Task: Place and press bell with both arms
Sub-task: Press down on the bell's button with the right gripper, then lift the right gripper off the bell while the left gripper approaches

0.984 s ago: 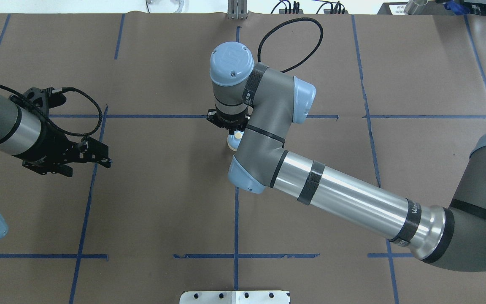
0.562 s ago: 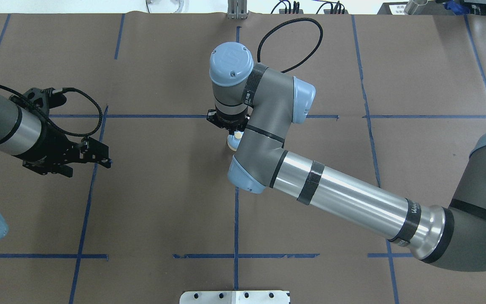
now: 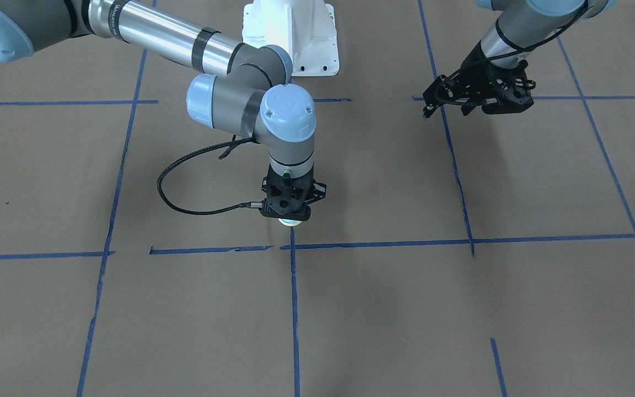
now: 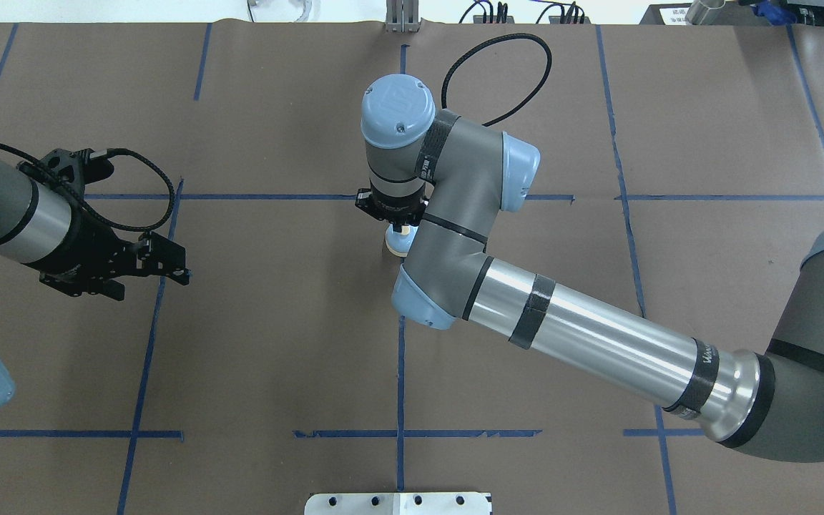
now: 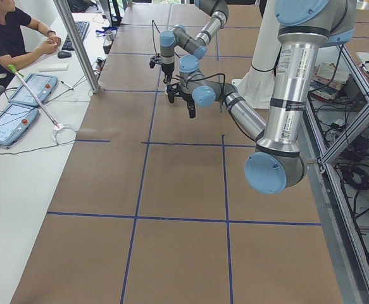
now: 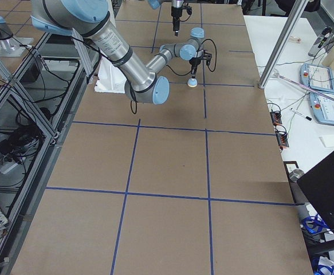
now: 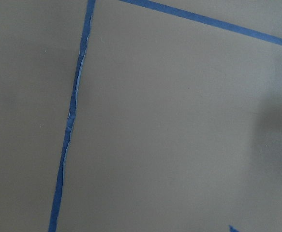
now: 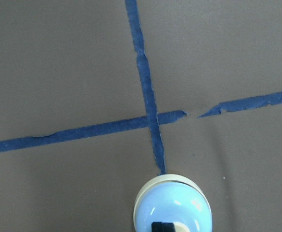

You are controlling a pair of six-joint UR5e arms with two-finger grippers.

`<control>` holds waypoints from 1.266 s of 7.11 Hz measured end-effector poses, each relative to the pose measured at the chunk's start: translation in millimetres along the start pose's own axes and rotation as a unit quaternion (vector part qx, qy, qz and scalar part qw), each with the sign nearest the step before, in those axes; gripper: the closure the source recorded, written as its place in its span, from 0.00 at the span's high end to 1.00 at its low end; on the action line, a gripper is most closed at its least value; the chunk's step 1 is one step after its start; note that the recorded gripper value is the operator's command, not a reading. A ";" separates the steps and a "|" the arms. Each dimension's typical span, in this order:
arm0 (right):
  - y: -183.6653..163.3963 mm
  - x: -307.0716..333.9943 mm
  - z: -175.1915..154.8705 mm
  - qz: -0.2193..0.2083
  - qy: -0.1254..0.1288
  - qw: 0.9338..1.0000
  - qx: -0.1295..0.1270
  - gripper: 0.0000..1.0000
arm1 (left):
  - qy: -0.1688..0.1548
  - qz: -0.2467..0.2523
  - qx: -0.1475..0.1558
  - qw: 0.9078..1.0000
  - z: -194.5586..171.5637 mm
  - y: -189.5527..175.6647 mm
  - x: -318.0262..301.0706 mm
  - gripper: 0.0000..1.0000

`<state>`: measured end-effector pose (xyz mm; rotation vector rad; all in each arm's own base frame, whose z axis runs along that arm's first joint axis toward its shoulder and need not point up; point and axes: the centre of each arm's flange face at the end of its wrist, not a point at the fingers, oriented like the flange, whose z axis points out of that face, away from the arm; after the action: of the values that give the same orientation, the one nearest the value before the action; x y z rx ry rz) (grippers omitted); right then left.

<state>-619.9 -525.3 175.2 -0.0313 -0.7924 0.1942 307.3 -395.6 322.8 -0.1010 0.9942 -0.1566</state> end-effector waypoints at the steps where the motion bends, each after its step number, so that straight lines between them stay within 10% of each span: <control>1: 0.5 2.7 0.5 0.000 0.000 1.000 0.000 0.00 | 0.000 0.000 0.000 1.000 0.1 0.2 0.2 1.00; 9: 7.6 13.1 -19.2 0.001 -0.001 1.000 -0.003 0.00 | 0.002 0.001 0.000 1.000 -1.8 1.6 1.6 1.00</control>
<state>-598.5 -514.6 170.1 -0.0372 -0.7951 0.1948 306.8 -394.3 320.3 -0.0993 0.9984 -0.1551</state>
